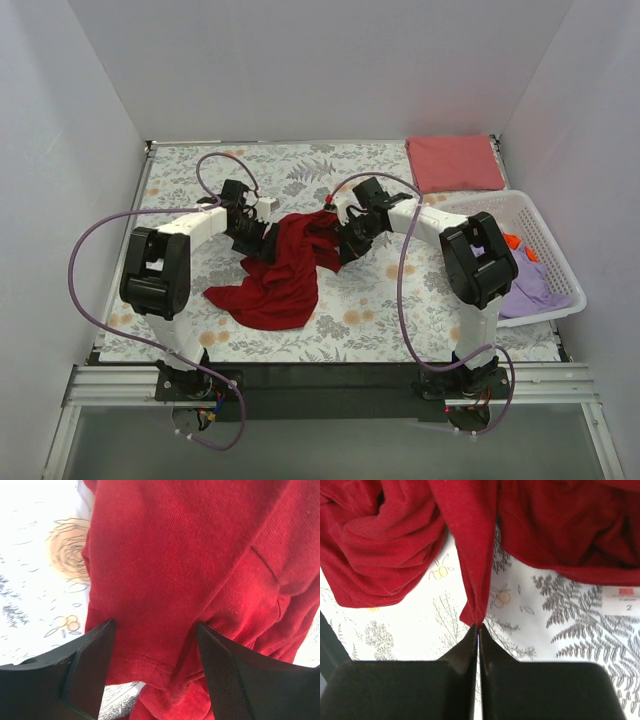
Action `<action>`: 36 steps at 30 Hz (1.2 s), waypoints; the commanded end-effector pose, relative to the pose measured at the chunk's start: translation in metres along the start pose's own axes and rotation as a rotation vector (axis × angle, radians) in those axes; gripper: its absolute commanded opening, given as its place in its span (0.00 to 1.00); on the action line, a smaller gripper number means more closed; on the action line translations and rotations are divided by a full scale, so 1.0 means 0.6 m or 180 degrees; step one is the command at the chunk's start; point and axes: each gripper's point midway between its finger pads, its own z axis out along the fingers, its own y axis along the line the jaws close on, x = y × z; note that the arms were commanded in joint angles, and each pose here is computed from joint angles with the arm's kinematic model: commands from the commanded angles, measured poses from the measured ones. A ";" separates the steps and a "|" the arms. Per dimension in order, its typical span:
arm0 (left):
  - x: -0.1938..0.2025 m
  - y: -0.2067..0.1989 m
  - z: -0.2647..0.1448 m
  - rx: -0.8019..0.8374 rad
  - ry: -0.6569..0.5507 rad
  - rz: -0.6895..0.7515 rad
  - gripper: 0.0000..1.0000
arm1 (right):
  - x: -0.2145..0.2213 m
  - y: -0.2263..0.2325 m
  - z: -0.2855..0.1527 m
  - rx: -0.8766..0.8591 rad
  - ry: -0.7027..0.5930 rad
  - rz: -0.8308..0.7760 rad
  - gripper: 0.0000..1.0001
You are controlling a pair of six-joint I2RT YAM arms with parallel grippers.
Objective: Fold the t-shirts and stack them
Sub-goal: Flatten the tshirt out
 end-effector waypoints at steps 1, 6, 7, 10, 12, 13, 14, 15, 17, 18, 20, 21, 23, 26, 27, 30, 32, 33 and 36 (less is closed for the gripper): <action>-0.016 0.003 0.001 -0.0119 -0.0093 0.0053 0.63 | -0.002 0.007 -0.023 0.0027 -0.0070 -0.0089 0.01; -0.038 0.059 -0.030 -0.0733 -0.0190 0.0120 0.38 | 0.030 0.005 -0.041 0.0092 0.0045 -0.0082 0.01; -0.042 0.076 -0.045 -0.0813 -0.0224 0.0078 0.29 | 0.036 0.002 -0.048 0.0126 0.0066 -0.0072 0.01; -0.066 0.135 -0.099 -0.1015 -0.0358 -0.0075 0.11 | 0.066 -0.021 -0.073 0.0256 0.0132 -0.0015 0.01; -0.071 0.167 -0.119 -0.1109 -0.0377 -0.0097 0.00 | 0.086 -0.043 -0.092 0.0389 0.0193 0.0067 0.01; -0.071 0.196 -0.133 -0.1188 -0.0408 -0.0190 0.00 | 0.099 -0.049 -0.095 0.0412 0.0245 0.0050 0.01; -0.074 0.206 -0.136 -0.1230 -0.0415 -0.0176 0.00 | 0.110 -0.060 -0.103 0.0469 0.0276 0.0101 0.01; -0.066 0.232 -0.144 -0.1290 -0.0415 -0.0280 0.00 | 0.116 -0.065 -0.108 0.0502 0.0286 0.0107 0.01; -0.062 0.265 -0.151 -0.1334 -0.0423 -0.0417 0.00 | 0.138 -0.072 -0.110 0.0510 0.0380 0.0132 0.01; -0.063 0.274 -0.152 -0.1332 -0.0443 -0.0488 0.00 | 0.143 -0.074 -0.112 0.0512 0.0398 0.0133 0.01; -0.062 0.291 -0.150 -0.1330 -0.0449 -0.0572 0.00 | 0.158 -0.080 -0.112 0.0544 0.0468 0.0139 0.01; -0.060 0.295 -0.149 -0.1345 -0.0442 -0.0589 0.00 | 0.162 -0.083 -0.111 0.0560 0.0494 0.0133 0.01; -0.058 0.308 -0.145 -0.1420 -0.0452 -0.0616 0.00 | 0.168 -0.100 -0.115 0.0660 0.0532 0.0128 0.01; -0.058 0.339 -0.149 -0.1614 -0.0487 -0.0694 0.00 | 0.158 -0.131 -0.129 0.0818 0.0509 0.0193 0.01; -0.057 0.347 -0.148 -0.1645 -0.0476 -0.0718 0.00 | 0.145 -0.144 -0.134 0.0883 0.0475 0.0176 0.01; -0.049 0.373 -0.150 -0.1757 -0.0413 -0.0792 0.00 | 0.138 -0.174 -0.146 0.1049 0.0509 0.0190 0.01; -0.045 0.386 -0.151 -0.1846 -0.0373 -0.0785 0.00 | 0.130 -0.192 -0.160 0.1203 0.0521 0.0186 0.01; -0.044 0.391 -0.151 -0.1862 -0.0370 -0.0780 0.00 | 0.127 -0.198 -0.166 0.1261 0.0514 0.0186 0.01; -0.033 0.420 -0.149 -0.1994 -0.0282 -0.0840 0.00 | 0.113 -0.219 -0.198 0.1463 0.0432 0.0181 0.01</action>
